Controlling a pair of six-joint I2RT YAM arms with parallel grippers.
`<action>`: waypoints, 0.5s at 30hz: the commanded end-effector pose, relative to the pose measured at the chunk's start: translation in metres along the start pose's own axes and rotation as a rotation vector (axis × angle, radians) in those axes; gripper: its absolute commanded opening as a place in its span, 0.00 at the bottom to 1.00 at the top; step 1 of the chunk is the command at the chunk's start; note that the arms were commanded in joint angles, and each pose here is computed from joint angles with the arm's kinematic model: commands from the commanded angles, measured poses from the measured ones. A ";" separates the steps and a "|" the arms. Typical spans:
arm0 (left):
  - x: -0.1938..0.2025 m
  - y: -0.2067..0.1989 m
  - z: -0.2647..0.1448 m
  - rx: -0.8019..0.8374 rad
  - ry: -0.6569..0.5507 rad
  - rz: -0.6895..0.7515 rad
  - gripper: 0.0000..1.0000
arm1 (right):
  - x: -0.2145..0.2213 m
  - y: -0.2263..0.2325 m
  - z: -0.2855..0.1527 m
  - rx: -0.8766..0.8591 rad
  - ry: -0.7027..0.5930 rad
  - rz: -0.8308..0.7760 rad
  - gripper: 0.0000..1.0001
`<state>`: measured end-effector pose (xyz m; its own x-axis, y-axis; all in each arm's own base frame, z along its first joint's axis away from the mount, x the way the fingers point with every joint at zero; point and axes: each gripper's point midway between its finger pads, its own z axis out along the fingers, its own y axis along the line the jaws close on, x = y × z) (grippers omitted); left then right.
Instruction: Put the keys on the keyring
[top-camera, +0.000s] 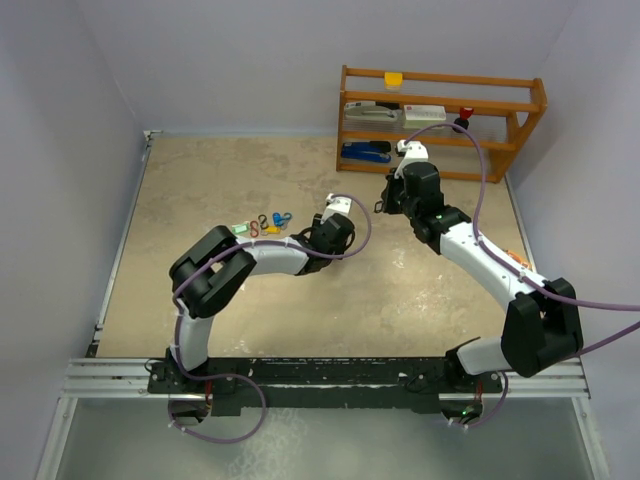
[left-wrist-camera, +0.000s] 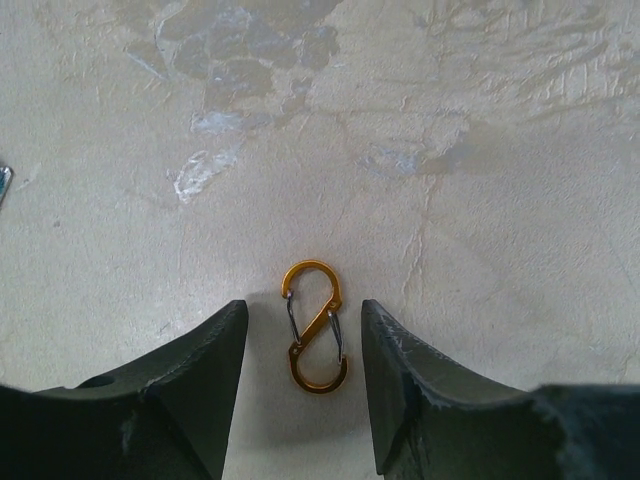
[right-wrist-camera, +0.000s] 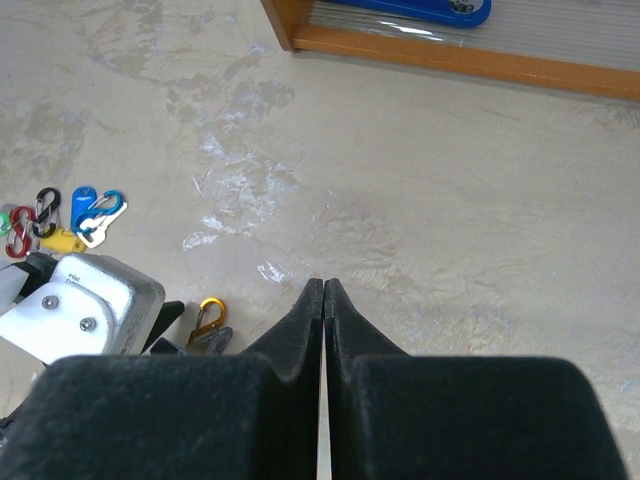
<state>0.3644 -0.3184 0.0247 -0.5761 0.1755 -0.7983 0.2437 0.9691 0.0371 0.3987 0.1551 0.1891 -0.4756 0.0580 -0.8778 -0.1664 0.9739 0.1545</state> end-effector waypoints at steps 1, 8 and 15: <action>-0.014 -0.007 0.003 0.005 -0.034 0.000 0.46 | -0.015 0.000 -0.009 -0.010 -0.052 0.005 0.00; -0.011 -0.007 0.004 0.002 -0.019 0.011 0.18 | -0.015 -0.001 -0.009 -0.007 -0.052 0.007 0.00; -0.014 -0.005 0.001 -0.007 -0.025 0.011 0.00 | -0.015 -0.002 -0.010 -0.006 -0.053 0.007 0.00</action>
<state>0.3684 -0.3215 0.0260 -0.5691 0.1809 -0.8021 0.2462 0.9682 0.0436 0.3978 0.1519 0.1842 -0.4840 0.0574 -0.8732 -0.1592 0.9754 0.1523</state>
